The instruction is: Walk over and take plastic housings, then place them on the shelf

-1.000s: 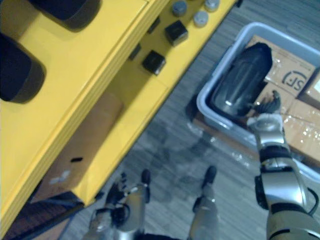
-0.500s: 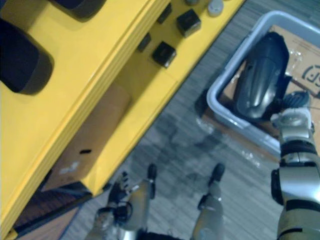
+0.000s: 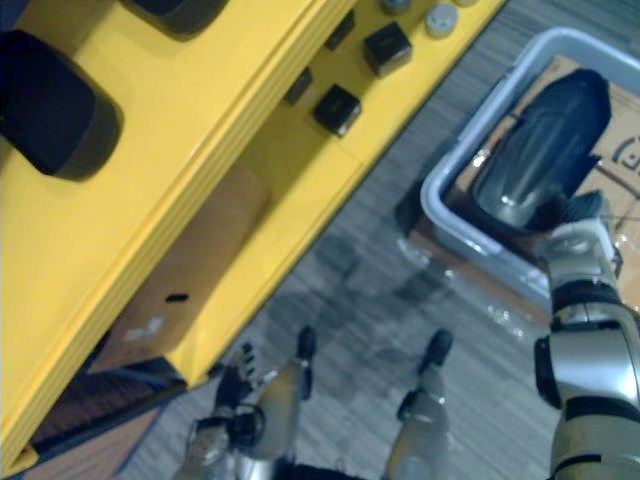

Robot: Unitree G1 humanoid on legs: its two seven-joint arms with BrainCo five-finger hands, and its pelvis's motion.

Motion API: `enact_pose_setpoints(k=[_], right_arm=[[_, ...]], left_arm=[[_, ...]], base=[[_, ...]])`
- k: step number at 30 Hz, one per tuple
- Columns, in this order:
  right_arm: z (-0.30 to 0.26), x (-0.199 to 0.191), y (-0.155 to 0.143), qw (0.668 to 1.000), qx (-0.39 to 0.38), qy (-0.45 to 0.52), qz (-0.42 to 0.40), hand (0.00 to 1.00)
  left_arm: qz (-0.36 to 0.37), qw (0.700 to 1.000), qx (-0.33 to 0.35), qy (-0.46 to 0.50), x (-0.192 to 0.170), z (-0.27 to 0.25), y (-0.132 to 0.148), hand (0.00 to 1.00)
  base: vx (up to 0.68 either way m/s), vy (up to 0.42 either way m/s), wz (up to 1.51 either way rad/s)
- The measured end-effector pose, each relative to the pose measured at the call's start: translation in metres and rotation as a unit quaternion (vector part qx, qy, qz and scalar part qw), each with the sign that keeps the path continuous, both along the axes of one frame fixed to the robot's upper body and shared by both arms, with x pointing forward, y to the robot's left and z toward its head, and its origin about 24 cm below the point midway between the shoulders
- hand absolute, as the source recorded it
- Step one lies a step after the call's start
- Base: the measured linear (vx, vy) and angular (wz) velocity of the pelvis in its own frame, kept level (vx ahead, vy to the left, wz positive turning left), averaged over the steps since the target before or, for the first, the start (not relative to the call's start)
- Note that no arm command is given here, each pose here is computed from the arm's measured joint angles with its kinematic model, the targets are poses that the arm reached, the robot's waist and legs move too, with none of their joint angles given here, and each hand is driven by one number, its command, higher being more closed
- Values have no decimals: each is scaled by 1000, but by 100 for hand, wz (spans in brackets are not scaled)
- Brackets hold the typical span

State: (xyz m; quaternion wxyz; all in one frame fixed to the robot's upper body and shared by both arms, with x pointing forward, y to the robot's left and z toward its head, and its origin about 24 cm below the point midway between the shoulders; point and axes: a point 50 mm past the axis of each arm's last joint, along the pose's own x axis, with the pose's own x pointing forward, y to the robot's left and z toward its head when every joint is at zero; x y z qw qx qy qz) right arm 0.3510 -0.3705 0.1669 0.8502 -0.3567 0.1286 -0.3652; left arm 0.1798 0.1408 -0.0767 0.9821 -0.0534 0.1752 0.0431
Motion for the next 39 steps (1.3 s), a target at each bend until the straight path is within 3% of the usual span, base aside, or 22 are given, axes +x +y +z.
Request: enact_pose_setpoints(k=[5,15,32,39], right_arm=[[14,1,2,998,-32,-51,-17,100],[57,9,28,977,-87,-191,26,100],[-14,-7,62,973,-32,-223,37,100],[-49,-23,81,974,1,-223,40,100]], left_arm=[[-16,996,-62,-58,13,29,-26,0],[-15,990,-88,-109,20,54,-31,0],[-34,976,-79,-201,30,100,-17,0],[-76,969,-25,-234,44,119,-19,0]], base=[[0,0,0],[-5,-2,-5],[20,-7,-2],[3,-10,-5]])
